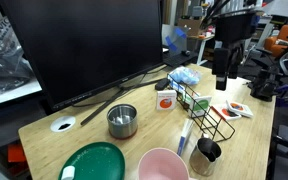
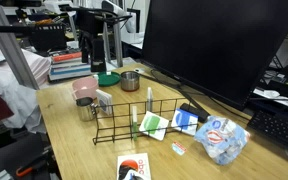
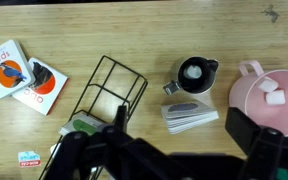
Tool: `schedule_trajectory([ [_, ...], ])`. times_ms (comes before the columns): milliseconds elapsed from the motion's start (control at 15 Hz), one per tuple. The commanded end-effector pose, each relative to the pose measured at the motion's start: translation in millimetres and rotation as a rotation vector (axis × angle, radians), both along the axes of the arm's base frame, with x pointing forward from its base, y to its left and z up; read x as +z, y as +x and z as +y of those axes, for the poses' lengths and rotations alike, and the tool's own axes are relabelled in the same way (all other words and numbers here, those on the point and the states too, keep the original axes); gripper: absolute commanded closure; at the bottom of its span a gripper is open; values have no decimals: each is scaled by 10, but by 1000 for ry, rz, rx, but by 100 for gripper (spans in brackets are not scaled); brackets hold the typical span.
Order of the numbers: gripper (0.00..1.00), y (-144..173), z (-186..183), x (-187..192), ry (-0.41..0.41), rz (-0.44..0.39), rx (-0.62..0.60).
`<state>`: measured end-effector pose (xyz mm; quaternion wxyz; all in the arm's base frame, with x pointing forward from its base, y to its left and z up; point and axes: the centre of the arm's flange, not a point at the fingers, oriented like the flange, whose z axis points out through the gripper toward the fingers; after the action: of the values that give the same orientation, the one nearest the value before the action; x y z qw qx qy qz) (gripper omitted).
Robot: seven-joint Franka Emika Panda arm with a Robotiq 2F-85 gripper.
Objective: Take the book near to the silver cup and put it in the black rack
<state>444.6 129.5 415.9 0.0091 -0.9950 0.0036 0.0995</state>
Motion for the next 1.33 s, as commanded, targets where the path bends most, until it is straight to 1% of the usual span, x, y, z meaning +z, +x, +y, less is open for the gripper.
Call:
schedule_trajectory([
  [0, 0, 1, 0, 1, 0, -1, 0],
  [600, 0, 1, 0, 1, 0, -1, 0],
  [733, 0, 61, 10, -41, 19, 27, -11],
  [933, 0, 170, 26, -241, 38, 99, -75],
  [1133, 0, 276, 62, -486, 73, 136, -189],
  [1267, 0, 321, 73, -611, 76, 149, -259],
])
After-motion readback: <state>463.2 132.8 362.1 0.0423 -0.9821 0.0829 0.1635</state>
